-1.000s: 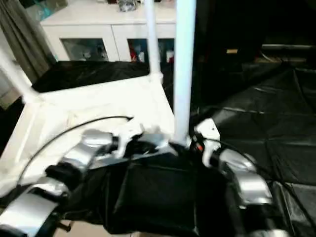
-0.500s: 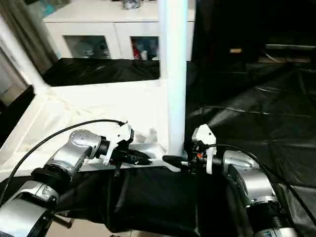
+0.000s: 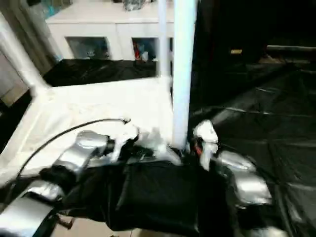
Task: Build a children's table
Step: Rotate leg to tighten
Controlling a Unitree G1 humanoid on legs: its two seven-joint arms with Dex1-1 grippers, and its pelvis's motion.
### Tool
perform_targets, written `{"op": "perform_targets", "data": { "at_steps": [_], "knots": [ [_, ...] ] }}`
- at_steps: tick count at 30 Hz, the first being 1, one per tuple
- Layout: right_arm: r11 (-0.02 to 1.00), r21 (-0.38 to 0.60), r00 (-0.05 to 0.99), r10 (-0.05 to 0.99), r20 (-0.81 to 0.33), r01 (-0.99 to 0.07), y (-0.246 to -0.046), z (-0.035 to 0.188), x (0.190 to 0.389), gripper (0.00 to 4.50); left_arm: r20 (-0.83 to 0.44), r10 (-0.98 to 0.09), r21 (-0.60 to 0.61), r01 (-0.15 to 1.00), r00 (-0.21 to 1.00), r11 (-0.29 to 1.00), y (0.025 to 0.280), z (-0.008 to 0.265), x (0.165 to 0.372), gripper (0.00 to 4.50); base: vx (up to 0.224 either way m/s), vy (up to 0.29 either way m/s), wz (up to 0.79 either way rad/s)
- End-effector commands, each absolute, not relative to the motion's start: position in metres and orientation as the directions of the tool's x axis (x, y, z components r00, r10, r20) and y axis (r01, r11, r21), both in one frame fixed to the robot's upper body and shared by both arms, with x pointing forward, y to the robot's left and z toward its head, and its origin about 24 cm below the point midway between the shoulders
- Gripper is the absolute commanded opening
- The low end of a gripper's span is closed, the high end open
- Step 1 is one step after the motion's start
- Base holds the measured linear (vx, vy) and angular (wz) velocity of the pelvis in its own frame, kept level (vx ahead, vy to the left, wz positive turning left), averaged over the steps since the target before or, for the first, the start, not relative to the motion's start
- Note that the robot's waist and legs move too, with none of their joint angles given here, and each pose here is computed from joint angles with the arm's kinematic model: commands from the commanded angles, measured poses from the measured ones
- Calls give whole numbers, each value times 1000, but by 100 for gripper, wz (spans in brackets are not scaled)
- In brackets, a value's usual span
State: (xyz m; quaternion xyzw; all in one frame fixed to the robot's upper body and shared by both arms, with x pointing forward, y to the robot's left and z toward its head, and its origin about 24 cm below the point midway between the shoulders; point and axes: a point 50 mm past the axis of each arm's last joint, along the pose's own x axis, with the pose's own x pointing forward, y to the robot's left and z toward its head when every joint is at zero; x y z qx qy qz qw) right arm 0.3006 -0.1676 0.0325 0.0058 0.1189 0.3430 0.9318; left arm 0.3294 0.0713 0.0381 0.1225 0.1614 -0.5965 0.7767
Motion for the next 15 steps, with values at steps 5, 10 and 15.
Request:
{"op": "perform_targets", "data": {
  "at_steps": [5,10,15],
  "knots": [
    [879,100,822,473,-318,-467,-134,7,309,252,-341,-860,66,922,380,381,41,49,340,0,0,0,0],
    [842,102,792,534,-295,-530,-114,11,314,308,-326,-878,51,934,350,354,31,48,337,0,0,0,0],
    [748,138,710,661,-241,-649,-108,20,308,357,-323,-895,37,949,307,312,36,48,335,0,0,0,0]
  ]
}}
